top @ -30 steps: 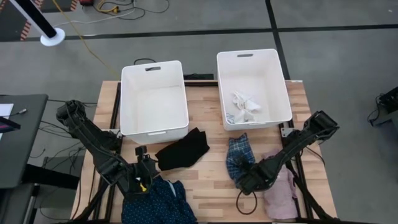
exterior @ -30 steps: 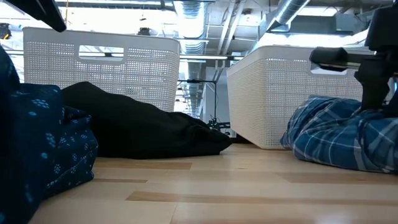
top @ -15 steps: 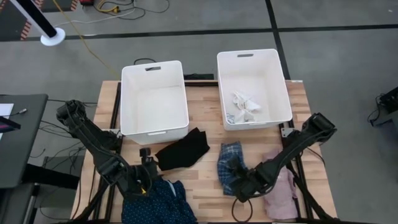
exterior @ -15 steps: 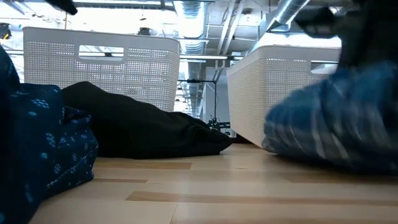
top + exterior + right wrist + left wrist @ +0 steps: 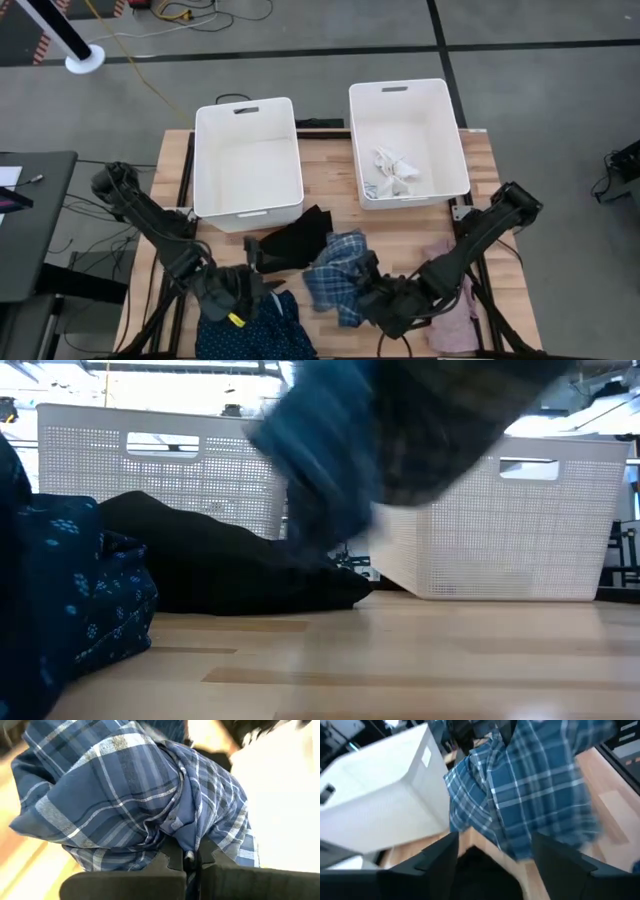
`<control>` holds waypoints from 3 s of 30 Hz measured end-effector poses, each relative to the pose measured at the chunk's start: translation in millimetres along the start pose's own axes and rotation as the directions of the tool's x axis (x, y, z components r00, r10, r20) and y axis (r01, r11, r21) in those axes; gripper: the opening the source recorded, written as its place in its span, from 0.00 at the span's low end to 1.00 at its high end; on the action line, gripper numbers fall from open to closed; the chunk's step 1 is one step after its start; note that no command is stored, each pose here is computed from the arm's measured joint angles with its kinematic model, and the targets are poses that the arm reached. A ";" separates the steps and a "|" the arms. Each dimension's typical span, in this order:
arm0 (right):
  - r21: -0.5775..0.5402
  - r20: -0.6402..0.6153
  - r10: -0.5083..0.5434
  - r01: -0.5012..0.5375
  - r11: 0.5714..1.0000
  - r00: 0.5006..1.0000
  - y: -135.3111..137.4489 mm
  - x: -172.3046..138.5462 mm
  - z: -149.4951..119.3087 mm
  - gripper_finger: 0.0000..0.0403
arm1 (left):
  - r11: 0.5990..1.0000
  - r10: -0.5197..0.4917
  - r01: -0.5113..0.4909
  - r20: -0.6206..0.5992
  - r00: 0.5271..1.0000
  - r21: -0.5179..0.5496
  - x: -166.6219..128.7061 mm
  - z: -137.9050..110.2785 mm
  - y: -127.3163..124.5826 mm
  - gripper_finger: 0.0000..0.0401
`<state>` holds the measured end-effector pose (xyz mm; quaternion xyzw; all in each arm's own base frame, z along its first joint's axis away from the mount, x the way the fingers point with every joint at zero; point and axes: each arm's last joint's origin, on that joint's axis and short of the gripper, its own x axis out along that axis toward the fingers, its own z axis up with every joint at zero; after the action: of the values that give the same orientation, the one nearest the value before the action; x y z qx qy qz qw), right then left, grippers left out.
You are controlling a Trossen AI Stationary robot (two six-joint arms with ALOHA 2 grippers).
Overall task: Sort clothes
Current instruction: Put the checkered shirt into the left bin
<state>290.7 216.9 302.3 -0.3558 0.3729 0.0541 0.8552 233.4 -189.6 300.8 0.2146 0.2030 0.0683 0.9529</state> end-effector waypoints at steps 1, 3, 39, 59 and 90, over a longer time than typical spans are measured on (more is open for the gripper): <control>0.006 0.020 -0.004 0.004 1.000 1.000 -3.8 -3.9 4.5 0.00 | 1.000 0.001 -0.001 0.011 1.000 0.011 4.1 1.5 -1.1 0.64; 0.015 0.055 -0.013 0.012 1.000 0.998 -10.8 -11.8 12.2 0.00 | 0.999 -0.016 0.015 0.029 0.999 0.034 12.3 3.9 -3.2 0.69; 0.201 0.392 -0.028 -0.056 0.978 0.919 -76.0 -31.1 53.6 0.01 | 0.965 -0.061 -0.055 0.423 0.904 0.258 50.7 41.8 -0.8 0.30; 0.280 0.300 -0.080 -0.007 0.960 0.951 -76.2 -39.4 44.1 0.45 | 0.859 0.164 -0.295 0.321 0.933 0.419 27.2 57.3 1.8 0.12; 0.341 0.181 -0.051 -0.014 0.940 0.982 -37.7 -84.2 23.5 0.66 | 0.849 0.516 -0.516 0.026 0.856 0.113 -101.0 32.9 161.1 0.12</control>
<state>258.0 218.8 391.7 -0.1994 0.2915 0.0138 0.9355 148.5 -79.3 434.4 0.3161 0.1442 0.3102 0.8849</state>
